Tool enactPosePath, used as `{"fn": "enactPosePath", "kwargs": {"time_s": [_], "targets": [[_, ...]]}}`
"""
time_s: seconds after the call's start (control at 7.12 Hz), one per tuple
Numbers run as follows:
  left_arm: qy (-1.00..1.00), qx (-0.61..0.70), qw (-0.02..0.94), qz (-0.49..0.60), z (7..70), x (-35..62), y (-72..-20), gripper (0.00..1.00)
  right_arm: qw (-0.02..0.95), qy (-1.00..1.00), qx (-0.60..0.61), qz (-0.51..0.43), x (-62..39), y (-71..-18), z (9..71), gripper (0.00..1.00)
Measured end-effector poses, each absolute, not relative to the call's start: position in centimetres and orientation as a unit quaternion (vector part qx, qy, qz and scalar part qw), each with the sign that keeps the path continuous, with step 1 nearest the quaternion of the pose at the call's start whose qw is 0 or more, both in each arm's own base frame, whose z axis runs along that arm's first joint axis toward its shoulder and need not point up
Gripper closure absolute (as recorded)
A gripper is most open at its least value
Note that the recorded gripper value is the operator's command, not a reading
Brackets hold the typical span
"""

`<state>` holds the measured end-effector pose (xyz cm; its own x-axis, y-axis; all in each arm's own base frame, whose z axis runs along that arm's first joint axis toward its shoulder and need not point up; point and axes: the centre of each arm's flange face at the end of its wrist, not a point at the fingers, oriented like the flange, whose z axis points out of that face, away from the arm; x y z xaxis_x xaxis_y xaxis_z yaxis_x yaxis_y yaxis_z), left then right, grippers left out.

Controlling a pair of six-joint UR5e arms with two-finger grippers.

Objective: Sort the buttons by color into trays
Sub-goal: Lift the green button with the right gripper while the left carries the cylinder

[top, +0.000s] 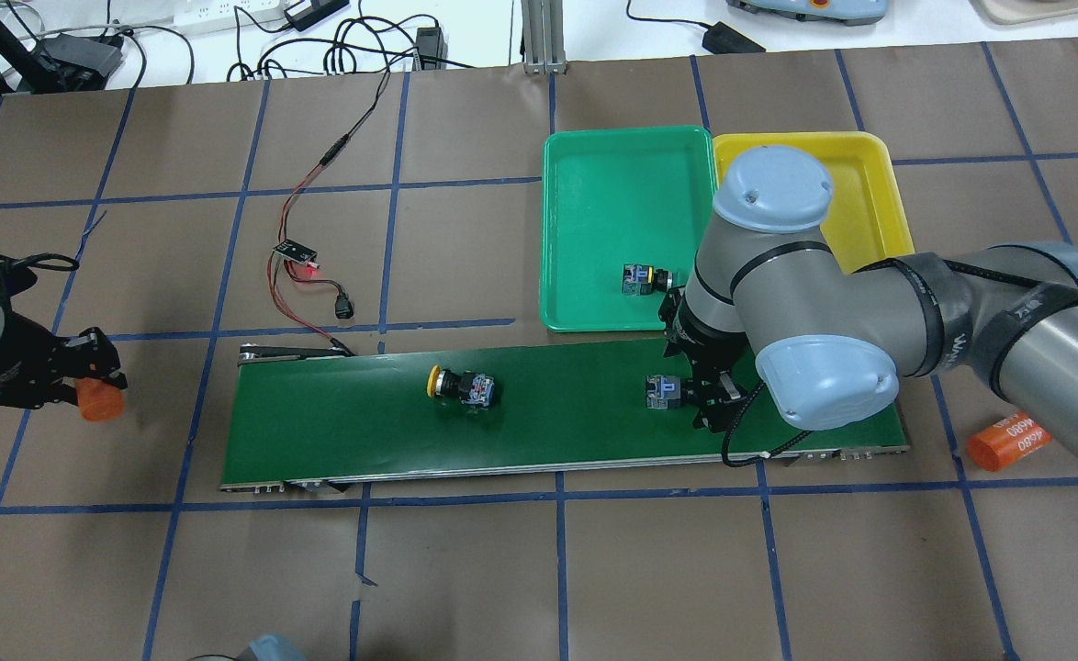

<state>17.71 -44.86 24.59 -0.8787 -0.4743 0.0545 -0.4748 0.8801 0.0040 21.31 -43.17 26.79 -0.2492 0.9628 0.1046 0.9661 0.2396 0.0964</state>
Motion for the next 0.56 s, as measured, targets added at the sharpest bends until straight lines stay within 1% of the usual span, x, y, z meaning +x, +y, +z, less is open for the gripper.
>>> {"fn": "enactPosePath", "kwargs": {"time_s": [0.28,0.56], "targets": [[-0.953,0.302,0.026,0.007,27.0,9.6,-46.2,1.0,0.02,-0.787,-0.612,-0.07,20.9,-43.2,26.3,0.0],[-0.921,0.388,0.03,-0.001,28.0,2.0,-46.3,1.0,0.025,-0.785,-0.615,-0.072,20.4,-43.5,25.8,0.0]]}}
